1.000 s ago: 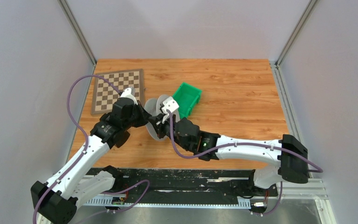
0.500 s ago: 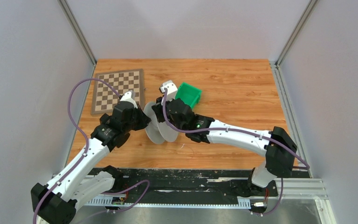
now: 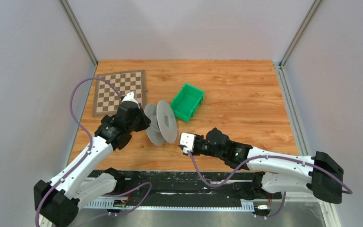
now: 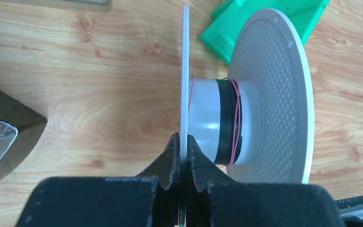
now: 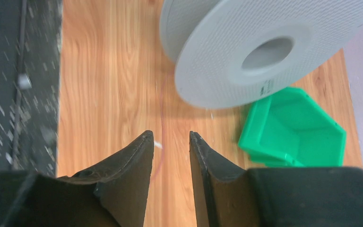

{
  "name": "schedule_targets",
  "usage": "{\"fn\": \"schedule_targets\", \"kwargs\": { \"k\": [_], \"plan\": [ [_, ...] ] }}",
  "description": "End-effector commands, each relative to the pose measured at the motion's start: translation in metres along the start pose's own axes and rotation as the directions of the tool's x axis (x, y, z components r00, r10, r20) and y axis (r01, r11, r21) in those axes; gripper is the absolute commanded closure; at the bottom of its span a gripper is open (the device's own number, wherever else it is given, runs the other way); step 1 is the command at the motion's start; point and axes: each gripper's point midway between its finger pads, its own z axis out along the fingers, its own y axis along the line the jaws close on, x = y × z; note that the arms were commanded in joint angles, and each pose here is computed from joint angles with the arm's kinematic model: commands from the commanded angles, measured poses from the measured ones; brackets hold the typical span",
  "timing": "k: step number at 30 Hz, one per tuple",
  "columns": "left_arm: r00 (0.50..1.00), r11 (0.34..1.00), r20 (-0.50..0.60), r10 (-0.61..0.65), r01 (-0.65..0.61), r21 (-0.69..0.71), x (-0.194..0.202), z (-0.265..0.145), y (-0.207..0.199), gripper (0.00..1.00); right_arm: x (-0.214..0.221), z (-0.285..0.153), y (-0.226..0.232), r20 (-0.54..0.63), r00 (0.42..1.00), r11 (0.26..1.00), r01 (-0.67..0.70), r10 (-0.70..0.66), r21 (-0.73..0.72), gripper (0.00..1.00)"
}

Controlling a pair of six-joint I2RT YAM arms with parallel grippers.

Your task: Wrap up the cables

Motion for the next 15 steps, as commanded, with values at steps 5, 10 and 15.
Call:
{"fn": "schedule_targets", "kwargs": {
  "k": [5, 10, 15],
  "plan": [
    [0.995, 0.998, 0.102, -0.022, 0.017, 0.054, -0.038, -0.006, -0.023, 1.00, 0.062, -0.005, 0.026, -0.167, 0.965, 0.958, 0.163, -0.205, -0.235, 0.59],
    [0.995, 0.998, 0.096, -0.016, 0.010, 0.066, -0.037, -0.006, -0.025, 1.00, 0.073, -0.008, 0.043, -0.213, 0.960, 0.940, 0.104, -0.180, -0.324, 0.55],
    [0.995, 0.998, 0.097, -0.014, 0.008, 0.063, -0.037, -0.005, -0.024, 1.00, 0.089, -0.004, 0.050, -0.251, 0.946, 0.928, 0.108, -0.206, -0.356, 0.56]
  ]
}}
